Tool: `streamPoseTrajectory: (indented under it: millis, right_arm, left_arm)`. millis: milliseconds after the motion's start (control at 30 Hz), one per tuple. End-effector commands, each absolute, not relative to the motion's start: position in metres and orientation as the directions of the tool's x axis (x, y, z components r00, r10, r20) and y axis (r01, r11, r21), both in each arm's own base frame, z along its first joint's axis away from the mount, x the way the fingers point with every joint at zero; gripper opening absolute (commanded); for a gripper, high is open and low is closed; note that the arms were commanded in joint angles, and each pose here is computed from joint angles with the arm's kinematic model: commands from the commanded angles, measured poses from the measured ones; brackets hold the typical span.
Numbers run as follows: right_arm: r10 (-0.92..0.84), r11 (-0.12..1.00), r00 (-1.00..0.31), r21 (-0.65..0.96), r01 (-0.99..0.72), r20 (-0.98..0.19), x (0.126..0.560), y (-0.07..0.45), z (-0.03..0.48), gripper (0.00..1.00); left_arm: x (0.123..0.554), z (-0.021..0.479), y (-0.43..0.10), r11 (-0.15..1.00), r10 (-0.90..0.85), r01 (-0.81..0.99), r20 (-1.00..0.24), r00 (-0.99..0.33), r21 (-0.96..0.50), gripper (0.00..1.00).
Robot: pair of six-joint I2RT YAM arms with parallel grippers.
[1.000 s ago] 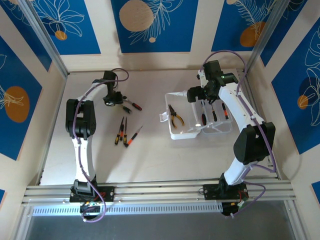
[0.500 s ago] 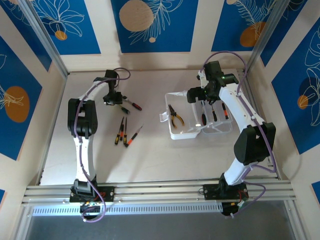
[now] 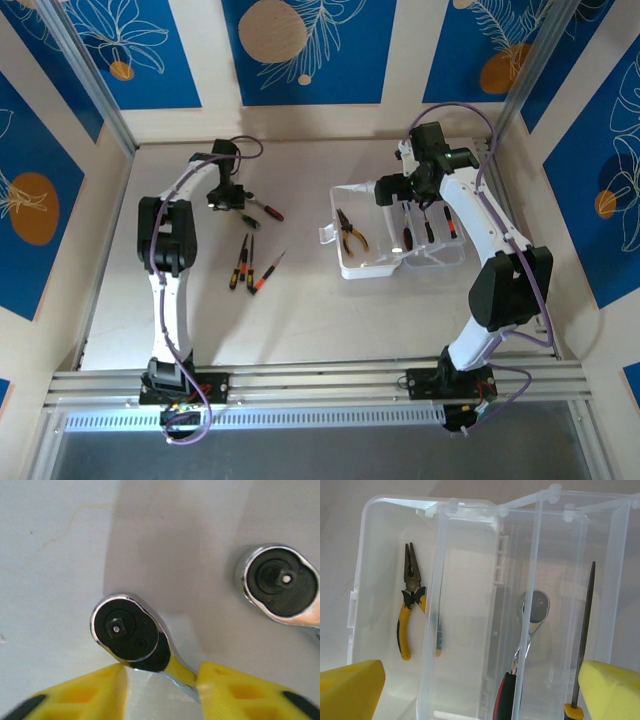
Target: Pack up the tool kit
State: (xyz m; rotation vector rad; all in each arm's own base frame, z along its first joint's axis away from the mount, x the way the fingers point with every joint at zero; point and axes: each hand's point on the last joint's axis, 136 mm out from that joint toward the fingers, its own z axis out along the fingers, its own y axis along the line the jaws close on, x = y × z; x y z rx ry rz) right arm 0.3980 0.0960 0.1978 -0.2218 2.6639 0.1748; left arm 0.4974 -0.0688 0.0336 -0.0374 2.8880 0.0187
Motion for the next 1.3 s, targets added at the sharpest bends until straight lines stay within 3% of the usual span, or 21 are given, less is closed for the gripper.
streamPoseTrajectory:
  millis: [0,233,467,867,1133,1267]
  right_arm:
    - [-0.108,0.975,-0.878,0.121,-0.184,-0.467,0.393,0.098,0.205,0.99]
    - [-0.107,0.974,-0.875,0.126,-0.187,-0.473,0.394,0.098,0.207,0.99]
    - [-0.110,0.973,-0.874,0.130,-0.192,-0.473,0.394,0.099,0.207,0.99]
    - [-0.106,0.971,-0.877,0.139,-0.192,-0.468,0.391,0.099,0.203,0.99]
    - [-0.106,0.971,-0.878,0.142,-0.193,-0.466,0.388,0.098,0.203,0.99]
    - [-0.101,0.970,-0.877,0.148,-0.191,-0.469,0.388,0.097,0.203,0.99]
  left_arm:
    - [0.447,-0.010,-0.070,0.998,0.031,0.030,-0.014,-0.999,0.049,0.23]
    - [0.444,-0.010,-0.070,0.998,0.041,0.041,-0.001,-0.999,0.053,0.20]
    - [0.438,-0.008,-0.062,0.994,0.052,0.054,0.016,-0.999,0.092,0.37]
    - [0.430,-0.012,-0.071,0.998,0.055,0.058,0.077,-0.995,0.039,0.37]
    - [0.432,-0.010,-0.086,0.999,-0.009,-0.011,0.052,-0.999,-0.050,0.50]
    - [0.432,-0.010,-0.088,0.998,-0.021,-0.024,0.049,-0.999,-0.052,0.49]
